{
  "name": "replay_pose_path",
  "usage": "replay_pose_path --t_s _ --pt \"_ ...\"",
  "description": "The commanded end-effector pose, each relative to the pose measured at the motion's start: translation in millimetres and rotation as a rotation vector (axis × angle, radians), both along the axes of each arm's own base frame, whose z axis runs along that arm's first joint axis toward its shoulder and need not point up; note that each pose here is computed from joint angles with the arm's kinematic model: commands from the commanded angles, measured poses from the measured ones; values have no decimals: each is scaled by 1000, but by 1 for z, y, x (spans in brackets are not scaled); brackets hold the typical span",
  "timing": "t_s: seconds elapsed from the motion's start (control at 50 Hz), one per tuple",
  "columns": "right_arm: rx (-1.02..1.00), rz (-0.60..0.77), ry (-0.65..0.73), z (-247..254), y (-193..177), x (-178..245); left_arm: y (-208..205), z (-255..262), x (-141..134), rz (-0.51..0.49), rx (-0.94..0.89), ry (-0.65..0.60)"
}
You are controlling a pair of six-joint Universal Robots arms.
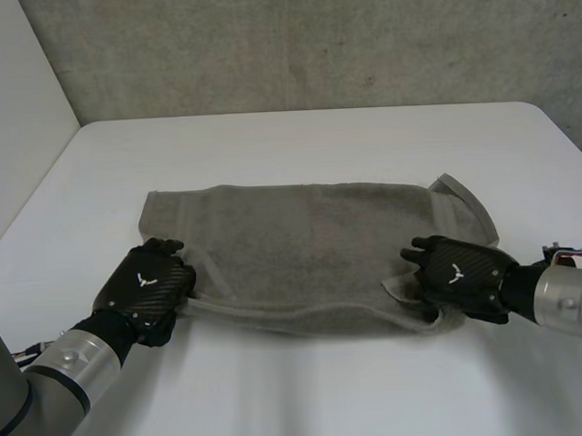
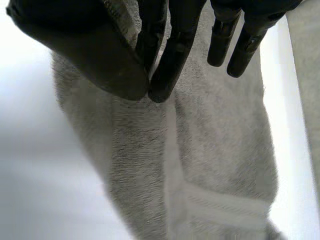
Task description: Fold the towel.
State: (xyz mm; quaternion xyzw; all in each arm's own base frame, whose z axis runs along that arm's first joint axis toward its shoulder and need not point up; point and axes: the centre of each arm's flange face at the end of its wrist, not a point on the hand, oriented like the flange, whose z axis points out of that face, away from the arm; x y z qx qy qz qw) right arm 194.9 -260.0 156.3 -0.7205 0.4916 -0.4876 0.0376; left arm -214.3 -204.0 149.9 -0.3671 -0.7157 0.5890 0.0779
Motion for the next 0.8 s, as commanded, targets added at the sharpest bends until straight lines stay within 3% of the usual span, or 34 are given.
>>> replay_pose_path --t_s 0.02,0.14,0.3,0.56,0.7,0.8 --pt "286 -211 -137 28 3 -11 0 5 1 5 -17 4" --pt "270 -406 -290 42 7 -21 0 8 0 1 -29 10" --pt "173 -543 -305 36 5 -29 0 9 -2 -4 -32 12" --pt "211 -244 -308 32 33 14 1 8 -1 -4 -28 12" --pt "162 -88 -190 12 43 33 1 9 -2 -6 -29 12" --pt "156 -80 -103 -6 36 32 1 9 -2 -6 -29 12"
